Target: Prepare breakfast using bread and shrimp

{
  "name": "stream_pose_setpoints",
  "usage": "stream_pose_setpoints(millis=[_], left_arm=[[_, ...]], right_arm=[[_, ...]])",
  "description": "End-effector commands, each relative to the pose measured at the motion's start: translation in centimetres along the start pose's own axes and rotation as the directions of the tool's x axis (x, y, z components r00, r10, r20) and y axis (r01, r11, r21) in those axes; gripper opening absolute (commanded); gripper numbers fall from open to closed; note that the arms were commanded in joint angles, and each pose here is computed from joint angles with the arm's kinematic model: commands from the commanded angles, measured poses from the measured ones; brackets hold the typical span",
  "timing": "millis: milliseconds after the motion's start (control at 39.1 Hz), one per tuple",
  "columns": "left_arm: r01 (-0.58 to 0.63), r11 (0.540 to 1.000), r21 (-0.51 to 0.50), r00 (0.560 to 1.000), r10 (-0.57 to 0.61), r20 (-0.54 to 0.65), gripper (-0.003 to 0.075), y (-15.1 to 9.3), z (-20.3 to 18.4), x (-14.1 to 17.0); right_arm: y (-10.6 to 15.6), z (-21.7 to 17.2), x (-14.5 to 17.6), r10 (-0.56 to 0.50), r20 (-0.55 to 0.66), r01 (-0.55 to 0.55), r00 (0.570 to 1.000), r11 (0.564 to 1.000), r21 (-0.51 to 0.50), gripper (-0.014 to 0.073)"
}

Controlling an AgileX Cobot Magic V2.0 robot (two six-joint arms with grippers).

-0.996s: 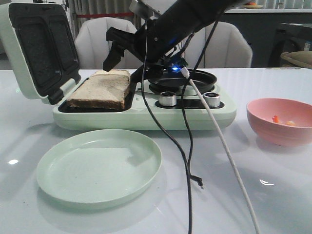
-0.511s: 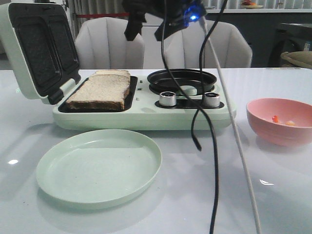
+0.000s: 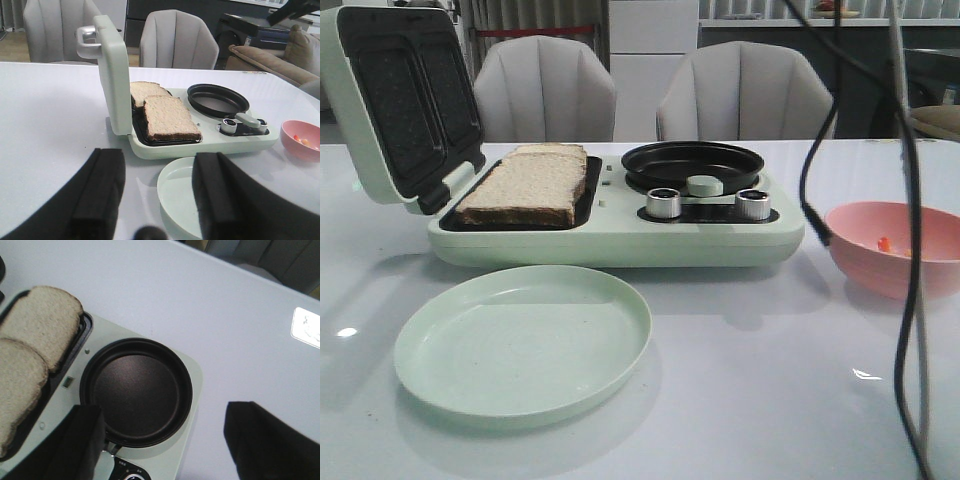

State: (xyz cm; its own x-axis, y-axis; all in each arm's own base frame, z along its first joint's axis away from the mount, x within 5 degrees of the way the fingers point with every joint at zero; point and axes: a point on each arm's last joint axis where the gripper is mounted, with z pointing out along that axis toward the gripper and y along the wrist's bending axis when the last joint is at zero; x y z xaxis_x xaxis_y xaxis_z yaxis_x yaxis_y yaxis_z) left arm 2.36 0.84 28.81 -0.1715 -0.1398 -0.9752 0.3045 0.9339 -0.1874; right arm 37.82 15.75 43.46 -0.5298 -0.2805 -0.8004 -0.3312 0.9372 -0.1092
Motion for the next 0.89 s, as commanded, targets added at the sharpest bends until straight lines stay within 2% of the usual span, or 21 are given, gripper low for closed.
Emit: stream_pose_setpoints(millis=[0,179,307,588,868], left_arm=[[0.011,0.999,0.050,0.994,-0.016,0.105,0.0385,-0.3,-0.7,-1.3],[0.011,0.999,0.050,0.994,-0.016,0.105,0.0385,-0.3,-0.7,-1.3],[0.011,0.999,0.050,0.994,-0.016,0.105,0.0385,-0.3,-0.7,-1.3],[0.009,0.999,0.049,0.994,-0.014,0.106,0.0385,-0.3,-0.7,-1.3],[0.009,0.999,0.049,0.994,-0.014,0.106,0.0385,-0.3,-0.7,-1.3]], right_arm=[[-0.9,-6.1,-2.0,0.032,0.176,-0.030,0.984,0.999,-0.013,0.0599],[-0.9,-8.9,-0.8,0.044,0.205,-0.037,0.978,0.998,-0.041,0.0599],[-0.9,-10.2,1.5,0.042,0.219,-0.032,0.975,0.998,-0.050,0.0599],[-0.6,-13.0,8.5,0.081,0.292,-0.053,0.953,0.993,-0.104,0.0599],[-0.7,-17.0,16.3,0.101,0.404,-0.057,0.909,0.991,-0.120,0.0599]])
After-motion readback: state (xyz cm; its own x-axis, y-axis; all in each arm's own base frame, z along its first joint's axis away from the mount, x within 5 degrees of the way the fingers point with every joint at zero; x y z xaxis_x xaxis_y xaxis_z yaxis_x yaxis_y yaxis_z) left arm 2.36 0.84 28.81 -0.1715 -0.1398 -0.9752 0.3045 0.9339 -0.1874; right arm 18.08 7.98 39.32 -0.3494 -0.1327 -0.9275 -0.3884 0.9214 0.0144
